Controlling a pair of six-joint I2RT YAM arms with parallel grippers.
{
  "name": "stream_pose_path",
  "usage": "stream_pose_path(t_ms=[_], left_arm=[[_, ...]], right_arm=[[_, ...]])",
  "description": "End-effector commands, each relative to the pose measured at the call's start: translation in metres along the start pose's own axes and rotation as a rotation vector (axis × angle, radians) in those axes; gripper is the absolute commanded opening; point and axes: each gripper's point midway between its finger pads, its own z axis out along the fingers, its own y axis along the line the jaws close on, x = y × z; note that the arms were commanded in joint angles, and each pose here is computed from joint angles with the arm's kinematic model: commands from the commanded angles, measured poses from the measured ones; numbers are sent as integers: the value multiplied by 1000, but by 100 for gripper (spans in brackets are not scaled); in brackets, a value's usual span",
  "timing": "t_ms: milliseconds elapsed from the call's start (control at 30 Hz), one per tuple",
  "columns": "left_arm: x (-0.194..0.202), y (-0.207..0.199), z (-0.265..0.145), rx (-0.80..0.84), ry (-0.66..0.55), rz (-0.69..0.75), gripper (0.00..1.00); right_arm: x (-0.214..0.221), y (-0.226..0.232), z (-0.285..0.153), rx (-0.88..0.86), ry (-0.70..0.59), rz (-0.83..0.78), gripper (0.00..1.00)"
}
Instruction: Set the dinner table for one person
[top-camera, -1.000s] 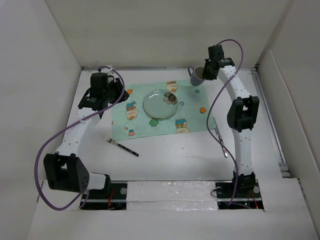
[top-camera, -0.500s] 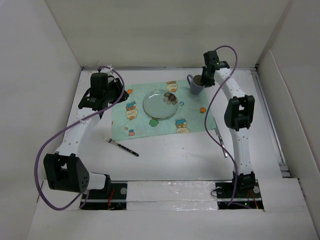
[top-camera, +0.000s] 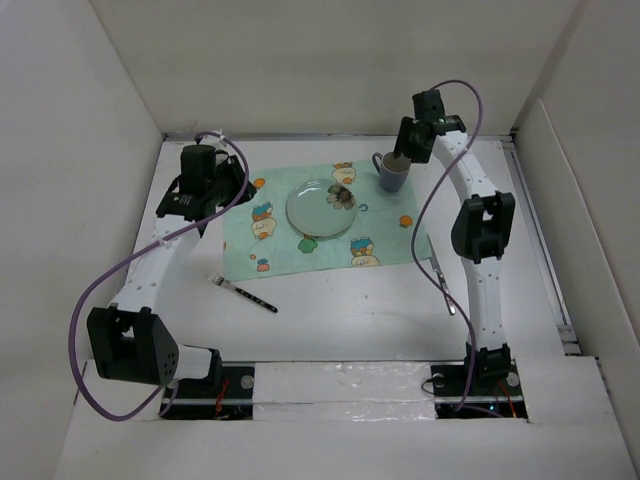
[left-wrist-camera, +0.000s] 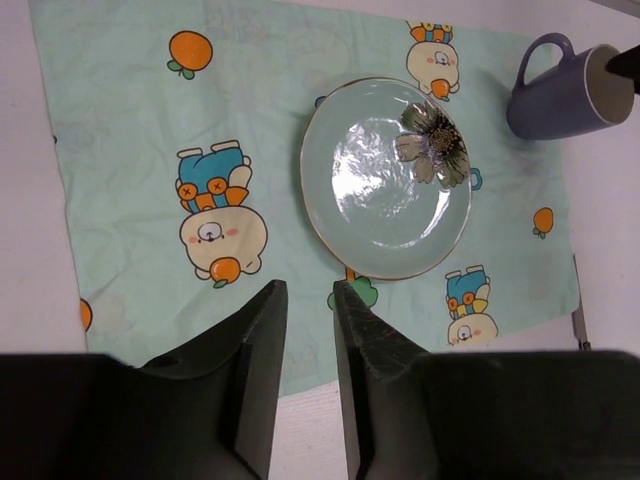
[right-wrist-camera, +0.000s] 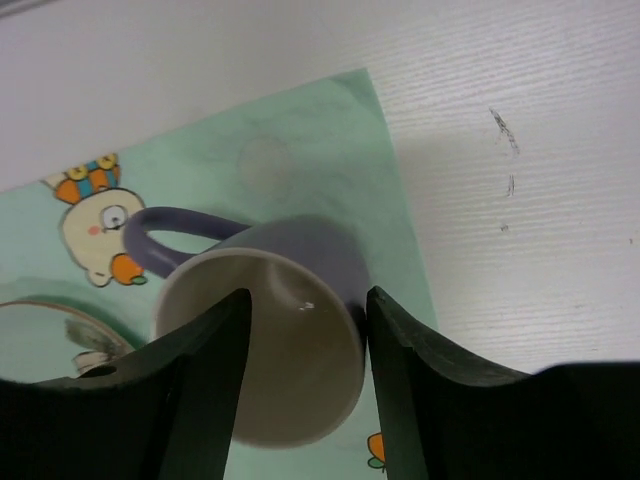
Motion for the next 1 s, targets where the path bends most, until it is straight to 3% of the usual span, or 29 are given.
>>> stream_pose_path(t_ms=[0,33,67,100,133,167,200,233,267,333,367,433,500,567,600,700,800,967], left_arm=[[-42,-14,-21,16,-120,11,22],[-47,-16,-23,17,-132,-5,6],[-53,-21,-25,31,-147,-14,0],[-61,-29,-28,58,-160,-20,0],[-65,-35,-29,83,-167,-35,0],[-68,-42,-31,112,-169,-40,0],[-73,-46,-33,125,-176,-43,0],[-73,-46,-33,125,-174,-54,0],[-72,-46,-35,122,-171,-59,0],[-64,-41,-38,106,-165,-75,0],[-60,-37,-39,86,-164,-88,0],[-45,-24,-43,40,-153,-99,5],[-39,-5,-54,-57,-175,-109,8],[-41,15,-64,-175,-207,-124,11],[-52,14,-76,-188,-250,-139,11],[-75,17,-101,-254,-323,-179,9],[-92,6,-116,-227,-376,-233,9],[-101,-9,-126,-155,-399,-218,15]], right_arm=[[-100,32,-113,-186,-304,36,57],[-109,34,-126,-225,-335,31,57],[-104,36,-130,-240,-327,23,57],[-112,38,-160,-263,-374,17,56],[-103,36,-159,-272,-363,7,50],[-99,37,-167,-288,-368,1,40],[-87,50,-175,-322,-365,-22,19],[-66,59,-184,-375,-365,-50,6],[-49,70,-191,-418,-360,-73,0],[-8,119,-226,-585,-373,-172,0],[42,123,-205,-596,-271,-213,0],[109,173,-227,-748,-206,-349,0],[176,193,-224,-810,-108,-454,0],[243,222,-229,-860,-23,-589,6],[261,230,-231,-874,2,-632,26],[312,247,-223,-847,42,-735,50],[347,259,-207,-812,83,-830,60],[386,275,-187,-741,114,-973,60]])
